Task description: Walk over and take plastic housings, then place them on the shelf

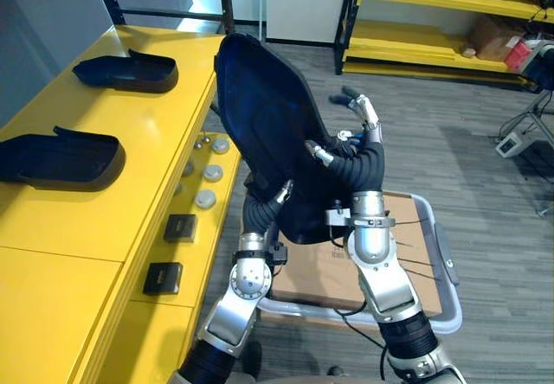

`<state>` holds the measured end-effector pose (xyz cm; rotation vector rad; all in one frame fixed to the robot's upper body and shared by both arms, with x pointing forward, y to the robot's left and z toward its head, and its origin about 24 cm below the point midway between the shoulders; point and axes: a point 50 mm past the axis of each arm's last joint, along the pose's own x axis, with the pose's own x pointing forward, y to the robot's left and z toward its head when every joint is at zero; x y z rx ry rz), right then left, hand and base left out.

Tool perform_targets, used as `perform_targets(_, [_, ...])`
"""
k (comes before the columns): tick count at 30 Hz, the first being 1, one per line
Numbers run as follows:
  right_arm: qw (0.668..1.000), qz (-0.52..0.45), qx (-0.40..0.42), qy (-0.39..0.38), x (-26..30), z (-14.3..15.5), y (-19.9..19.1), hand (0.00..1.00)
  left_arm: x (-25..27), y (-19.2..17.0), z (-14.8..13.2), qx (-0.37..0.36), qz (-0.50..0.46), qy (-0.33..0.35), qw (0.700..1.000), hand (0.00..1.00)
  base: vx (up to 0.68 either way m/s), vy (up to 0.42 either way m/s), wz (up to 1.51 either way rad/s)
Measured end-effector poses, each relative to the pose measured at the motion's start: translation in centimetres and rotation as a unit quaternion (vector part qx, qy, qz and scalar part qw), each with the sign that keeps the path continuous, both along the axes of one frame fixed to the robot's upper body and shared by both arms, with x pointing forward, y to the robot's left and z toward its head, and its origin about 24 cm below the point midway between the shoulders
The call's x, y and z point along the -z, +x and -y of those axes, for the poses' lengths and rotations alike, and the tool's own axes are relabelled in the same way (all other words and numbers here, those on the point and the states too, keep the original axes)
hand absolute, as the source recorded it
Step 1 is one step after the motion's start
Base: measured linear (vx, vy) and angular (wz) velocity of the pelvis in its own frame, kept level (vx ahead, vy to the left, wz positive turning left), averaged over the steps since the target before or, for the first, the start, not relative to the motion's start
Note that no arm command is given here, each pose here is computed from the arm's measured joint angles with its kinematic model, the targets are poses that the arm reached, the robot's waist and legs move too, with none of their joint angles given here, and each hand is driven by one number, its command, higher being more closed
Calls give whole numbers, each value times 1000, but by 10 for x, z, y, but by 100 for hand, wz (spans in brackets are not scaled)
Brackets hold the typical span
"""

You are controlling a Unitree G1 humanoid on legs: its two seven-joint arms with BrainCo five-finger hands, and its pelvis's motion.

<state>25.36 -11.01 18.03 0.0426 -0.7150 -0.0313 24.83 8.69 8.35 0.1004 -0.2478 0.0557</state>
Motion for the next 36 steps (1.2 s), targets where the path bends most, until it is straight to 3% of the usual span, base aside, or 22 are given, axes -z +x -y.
perform_targets(3, [998,34,43,43,-10,32,-6,0,1,-4,-9,-17,-2,-4,1000,100,0,0,0])
perform_targets(5, [989,53,100,90,-11,69,-13,0,1,-9,-21,-41,-3,-10,999,100,0,0,0])
perform_targets(10, [964,34,225,139,11,131,-38,0,-2,-17,-45,-94,8,0,996,100,0,0,0])
perform_targets(13, [937,-22,307,166,42,164,-51,0,-1,-26,-57,-120,8,3,993,100,-1,0,-1])
perform_targets(17, [866,-232,389,213,141,195,-73,0,6,-35,-62,-130,-7,9,991,100,0,0,-2])
perform_targets(22, [760,-437,403,264,237,188,-115,0,-1,-43,-62,-123,7,10,992,100,23,-12,3])
perform_targets(26, [697,-575,327,278,292,143,-147,0,-9,-44,-59,-112,26,-2,993,100,5,-5,2])
perform_targets(29, [678,-629,274,263,309,118,-159,0,-9,-44,-55,-100,24,-6,995,100,0,0,0])
perform_targets(36, [671,-682,206,204,320,95,-161,0,-3,-49,-53,-90,8,-7,996,100,-47,-7,16])
